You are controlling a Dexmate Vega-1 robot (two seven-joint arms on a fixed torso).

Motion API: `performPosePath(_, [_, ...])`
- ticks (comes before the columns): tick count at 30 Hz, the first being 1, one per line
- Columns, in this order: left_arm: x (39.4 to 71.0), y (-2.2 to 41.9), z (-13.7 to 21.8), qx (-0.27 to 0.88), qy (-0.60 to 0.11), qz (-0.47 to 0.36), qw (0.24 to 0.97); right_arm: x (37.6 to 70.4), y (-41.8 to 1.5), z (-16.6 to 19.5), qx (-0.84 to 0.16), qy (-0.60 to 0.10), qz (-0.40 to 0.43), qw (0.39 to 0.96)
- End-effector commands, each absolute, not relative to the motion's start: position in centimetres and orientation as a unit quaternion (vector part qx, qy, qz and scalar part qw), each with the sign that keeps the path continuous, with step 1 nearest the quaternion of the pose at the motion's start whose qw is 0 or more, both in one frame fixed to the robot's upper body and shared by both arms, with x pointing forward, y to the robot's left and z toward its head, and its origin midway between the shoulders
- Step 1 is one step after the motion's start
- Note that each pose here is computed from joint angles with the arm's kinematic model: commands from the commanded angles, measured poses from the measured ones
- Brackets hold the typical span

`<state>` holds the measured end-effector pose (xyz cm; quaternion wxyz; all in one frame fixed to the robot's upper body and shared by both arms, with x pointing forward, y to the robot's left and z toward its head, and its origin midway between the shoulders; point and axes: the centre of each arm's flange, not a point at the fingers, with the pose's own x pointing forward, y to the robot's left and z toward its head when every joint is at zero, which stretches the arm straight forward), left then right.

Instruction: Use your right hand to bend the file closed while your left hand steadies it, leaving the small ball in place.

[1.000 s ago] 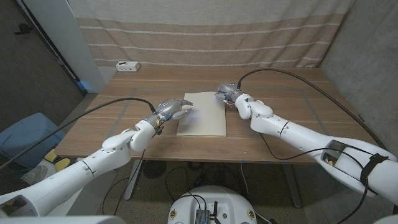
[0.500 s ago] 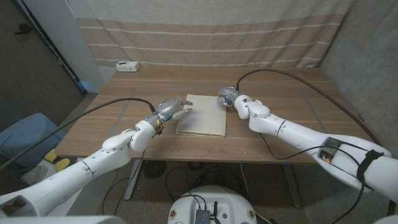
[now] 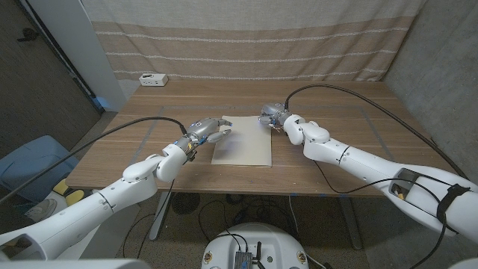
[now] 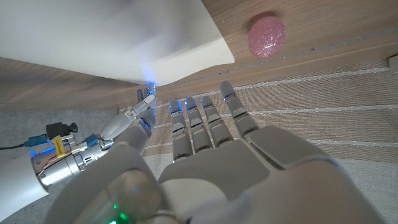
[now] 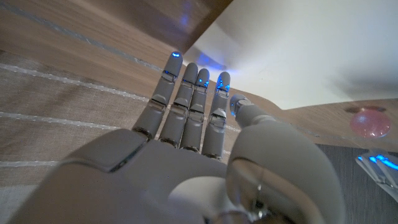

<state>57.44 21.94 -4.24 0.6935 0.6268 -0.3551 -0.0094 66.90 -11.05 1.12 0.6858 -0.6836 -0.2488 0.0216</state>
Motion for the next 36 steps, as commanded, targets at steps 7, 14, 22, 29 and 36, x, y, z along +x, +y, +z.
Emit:
performPosePath(7, [57.6, 21.5, -4.1, 0.628, -0.358, -0.015, 0.691, 61.4, -11.1, 2.3, -0.653, -0.356, -0.005, 0.668])
performPosePath(14, [57.6, 21.4, -4.1, 0.629, -0.359, -0.015, 0.690, 61.3, -11.8, 0.8, -0.665, -0.328, 0.008, 0.671])
performPosePath(22, [57.5, 21.2, -4.0, 0.630, -0.360, -0.015, 0.688, 61.8, -12.0, -0.8, -0.673, -0.305, 0.024, 0.673])
performPosePath(29, [57.2, 21.2, -4.1, 0.631, -0.357, -0.014, 0.689, 62.3, -12.2, -2.0, -0.678, -0.291, 0.033, 0.674])
performPosePath(36, [57.0, 21.1, -4.3, 0.630, -0.357, -0.012, 0.690, 62.5, -12.5, -3.3, -0.686, -0.277, 0.043, 0.672])
